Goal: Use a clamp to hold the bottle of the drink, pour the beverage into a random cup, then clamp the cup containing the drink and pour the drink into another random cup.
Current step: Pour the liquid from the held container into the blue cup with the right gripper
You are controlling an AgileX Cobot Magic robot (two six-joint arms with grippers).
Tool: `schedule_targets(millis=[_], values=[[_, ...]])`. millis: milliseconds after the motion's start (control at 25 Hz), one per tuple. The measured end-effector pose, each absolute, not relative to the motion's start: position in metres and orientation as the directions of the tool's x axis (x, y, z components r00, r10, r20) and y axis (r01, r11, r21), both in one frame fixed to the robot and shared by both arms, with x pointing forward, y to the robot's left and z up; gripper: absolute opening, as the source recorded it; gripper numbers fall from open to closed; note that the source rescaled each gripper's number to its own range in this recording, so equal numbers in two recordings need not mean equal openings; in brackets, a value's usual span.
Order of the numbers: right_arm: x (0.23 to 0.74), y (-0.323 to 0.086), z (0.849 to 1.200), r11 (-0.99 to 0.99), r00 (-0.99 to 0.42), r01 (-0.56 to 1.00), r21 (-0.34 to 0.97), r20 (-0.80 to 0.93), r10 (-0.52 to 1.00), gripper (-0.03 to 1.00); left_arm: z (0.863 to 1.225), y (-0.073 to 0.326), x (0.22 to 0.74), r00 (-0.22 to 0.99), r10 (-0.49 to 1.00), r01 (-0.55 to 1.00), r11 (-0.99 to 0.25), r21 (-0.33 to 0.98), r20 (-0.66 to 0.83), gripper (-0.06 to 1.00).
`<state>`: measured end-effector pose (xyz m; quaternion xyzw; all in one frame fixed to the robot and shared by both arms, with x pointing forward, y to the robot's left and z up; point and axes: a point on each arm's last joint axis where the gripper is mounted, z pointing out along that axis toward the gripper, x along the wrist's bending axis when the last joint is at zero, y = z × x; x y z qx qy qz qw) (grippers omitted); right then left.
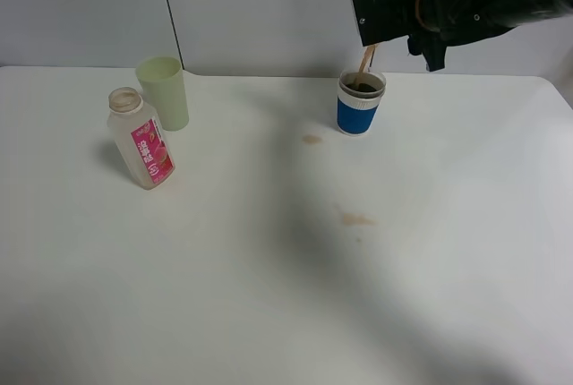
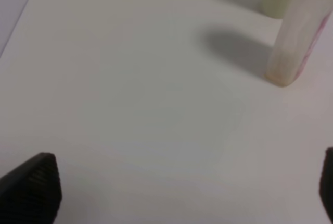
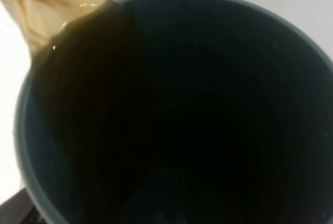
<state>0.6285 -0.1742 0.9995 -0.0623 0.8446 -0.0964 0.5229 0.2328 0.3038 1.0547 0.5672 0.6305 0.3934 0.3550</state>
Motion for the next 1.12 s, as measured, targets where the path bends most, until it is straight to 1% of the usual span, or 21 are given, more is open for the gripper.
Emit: schedule_targets(millis=[200, 440, 760, 1120], values=[[0.6286, -0.1755, 1.0, 0.959, -0.443, -0.015, -0.282, -0.858, -0.259, 0.0, 1.0547, 0.3038, 0.2328, -0.104, 0.995, 0.436, 0.047, 0.899, -0.001, 1.0], [0.6278, -0.1734, 1.0001, 0.95, -0.441, -0.032, -0.311, -0.849, -0.293, 0.0, 1.0547, 0.3038, 0.2328, -0.104, 0.995, 0.436, 0.047, 0.899, -0.001, 1.0], [0.627, -0.1713, 1.0003, 0.893, -0.428, -0.1, -0.438, -0.791, -0.436, 0.0, 1.0547, 0.3038, 0.2328, -0.104, 0.995, 0.436, 0.047, 0.899, -0.001, 1.0], [0.6256, -0.1677, 1.0006, 0.873, -0.42, -0.118, -0.474, -0.773, -0.476, 0.0, 1.0547, 0.3038, 0.2328, -0.104, 0.995, 0.436, 0.047, 0.899, -0.001, 1.0]])
